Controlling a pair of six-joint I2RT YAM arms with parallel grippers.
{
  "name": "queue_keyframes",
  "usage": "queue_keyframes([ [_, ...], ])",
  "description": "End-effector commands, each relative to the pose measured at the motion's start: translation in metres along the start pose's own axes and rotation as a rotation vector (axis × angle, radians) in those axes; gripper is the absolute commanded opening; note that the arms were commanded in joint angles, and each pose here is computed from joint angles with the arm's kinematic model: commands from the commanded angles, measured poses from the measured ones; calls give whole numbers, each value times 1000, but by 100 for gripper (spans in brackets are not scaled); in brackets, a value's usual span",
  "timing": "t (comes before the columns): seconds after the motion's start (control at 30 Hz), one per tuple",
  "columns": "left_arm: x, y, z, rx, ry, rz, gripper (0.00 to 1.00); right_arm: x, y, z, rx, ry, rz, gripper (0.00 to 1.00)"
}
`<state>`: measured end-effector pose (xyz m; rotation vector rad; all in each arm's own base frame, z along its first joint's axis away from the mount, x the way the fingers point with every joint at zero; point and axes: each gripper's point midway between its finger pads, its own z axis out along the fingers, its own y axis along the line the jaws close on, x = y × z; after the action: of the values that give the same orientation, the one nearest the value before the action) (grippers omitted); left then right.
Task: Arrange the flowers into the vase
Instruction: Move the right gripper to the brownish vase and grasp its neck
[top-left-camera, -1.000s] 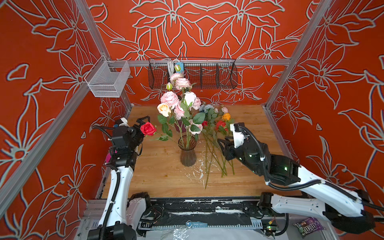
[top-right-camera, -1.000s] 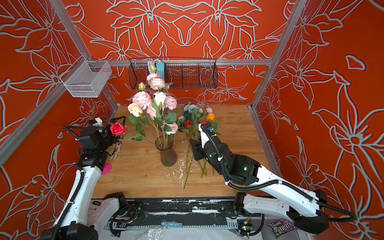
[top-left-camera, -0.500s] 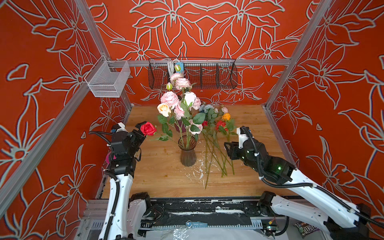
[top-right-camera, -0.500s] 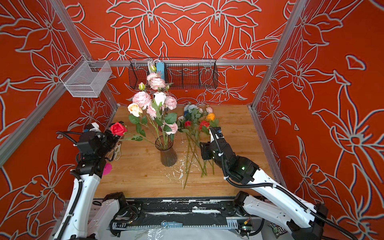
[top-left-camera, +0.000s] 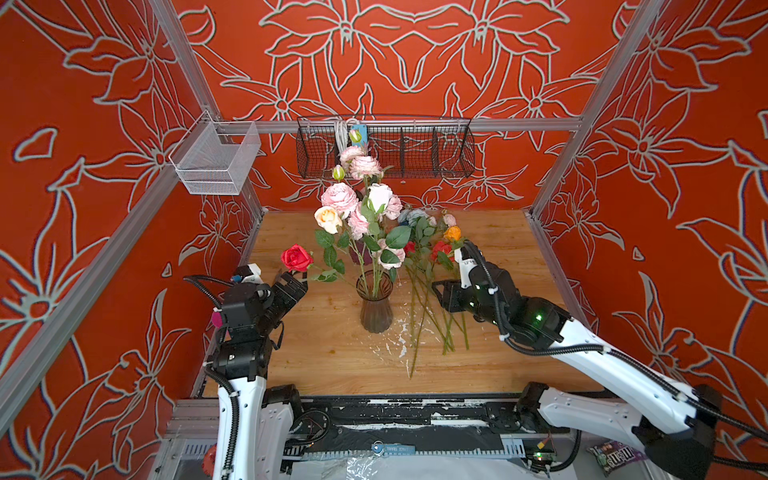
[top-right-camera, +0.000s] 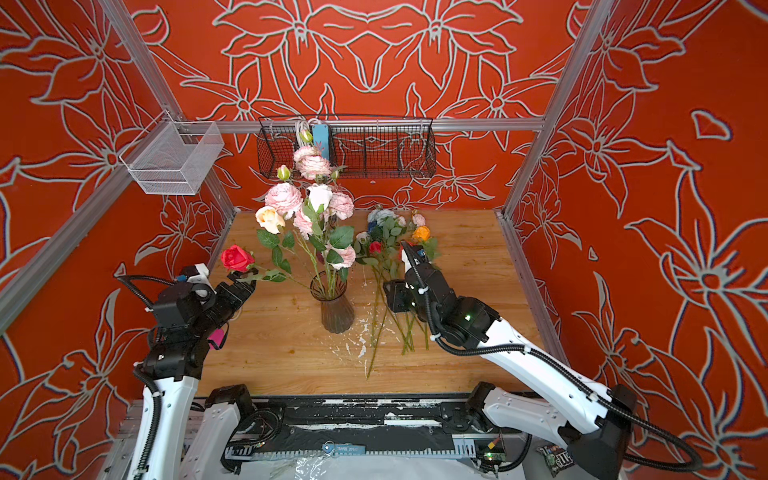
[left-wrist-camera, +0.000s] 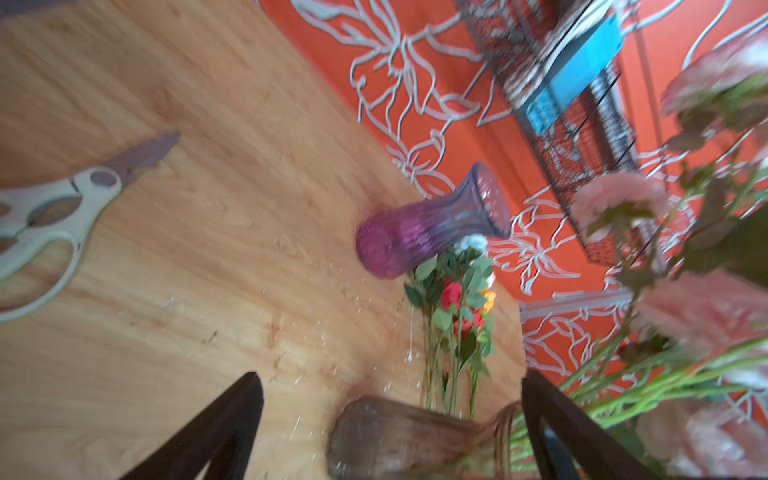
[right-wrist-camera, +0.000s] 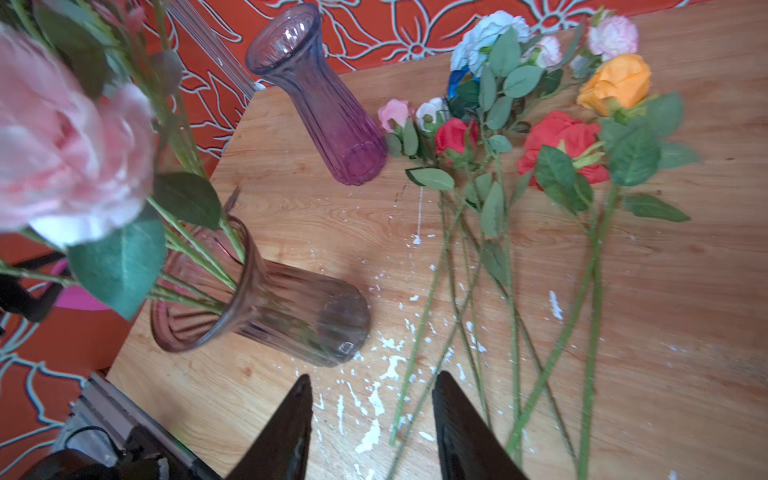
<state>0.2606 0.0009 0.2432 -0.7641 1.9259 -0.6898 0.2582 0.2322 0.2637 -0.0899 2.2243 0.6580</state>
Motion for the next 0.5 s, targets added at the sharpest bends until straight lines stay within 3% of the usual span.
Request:
queue_keyframes([
  [0.0, 24, 8, -1, -17, 107, 23, 97, -4, 23, 9, -62, 70, 57, 45],
  [0.47, 35, 5, -7, 46, 102, 52, 97, 8, 73, 74, -119, 265, 120, 39],
])
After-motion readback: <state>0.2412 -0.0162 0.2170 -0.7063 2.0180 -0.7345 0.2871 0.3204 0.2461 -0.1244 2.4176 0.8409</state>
